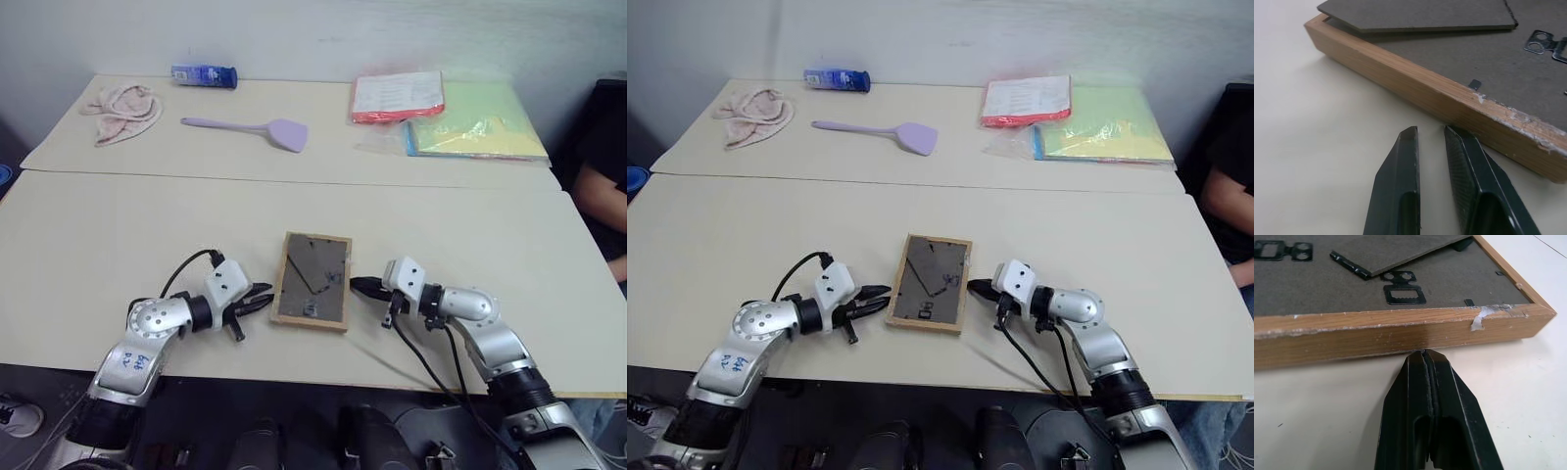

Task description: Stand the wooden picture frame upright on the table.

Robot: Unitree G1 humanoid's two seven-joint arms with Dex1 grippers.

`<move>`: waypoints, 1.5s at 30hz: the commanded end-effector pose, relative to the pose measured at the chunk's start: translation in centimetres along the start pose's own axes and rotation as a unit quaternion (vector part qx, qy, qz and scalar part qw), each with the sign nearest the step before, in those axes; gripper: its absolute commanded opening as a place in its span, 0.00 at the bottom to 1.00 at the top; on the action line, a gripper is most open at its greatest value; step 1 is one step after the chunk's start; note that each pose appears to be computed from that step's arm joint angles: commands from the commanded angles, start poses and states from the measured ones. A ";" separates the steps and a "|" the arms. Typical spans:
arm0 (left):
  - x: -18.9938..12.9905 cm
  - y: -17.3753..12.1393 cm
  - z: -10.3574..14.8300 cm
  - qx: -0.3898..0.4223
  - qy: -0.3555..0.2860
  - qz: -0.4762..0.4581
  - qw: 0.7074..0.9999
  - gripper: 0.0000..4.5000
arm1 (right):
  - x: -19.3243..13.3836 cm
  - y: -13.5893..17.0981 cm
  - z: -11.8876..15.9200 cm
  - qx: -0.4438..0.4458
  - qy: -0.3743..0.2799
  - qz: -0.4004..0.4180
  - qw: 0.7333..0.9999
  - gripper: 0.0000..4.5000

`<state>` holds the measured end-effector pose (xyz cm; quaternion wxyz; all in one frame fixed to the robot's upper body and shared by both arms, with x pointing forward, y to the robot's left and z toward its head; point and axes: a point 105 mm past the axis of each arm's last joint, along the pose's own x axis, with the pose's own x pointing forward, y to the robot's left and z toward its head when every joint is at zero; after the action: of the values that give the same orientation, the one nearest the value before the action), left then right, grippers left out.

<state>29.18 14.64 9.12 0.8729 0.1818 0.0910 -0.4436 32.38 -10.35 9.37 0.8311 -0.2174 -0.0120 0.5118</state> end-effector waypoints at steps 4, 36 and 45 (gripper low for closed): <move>-3.7 1.1 -0.3 -0.100 0.006 0.033 0.994 0.24 | -2.1 -0.5 0.8 -0.024 0.004 0.001 1.000 0.00; 1.5 -1.9 3.9 -0.543 0.100 -0.188 0.812 0.71 | -0.9 2.6 4.1 -0.013 -0.014 0.050 0.999 0.00; 0.5 -2.2 5.2 -0.421 0.023 -0.154 0.893 0.28 | -0.5 -0.8 8.3 0.150 -0.103 0.056 0.982 0.52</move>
<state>27.72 11.29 12.31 0.7687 -0.2508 0.3522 -0.4714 30.74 -8.33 16.49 0.8194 -0.0743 -0.0145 0.5683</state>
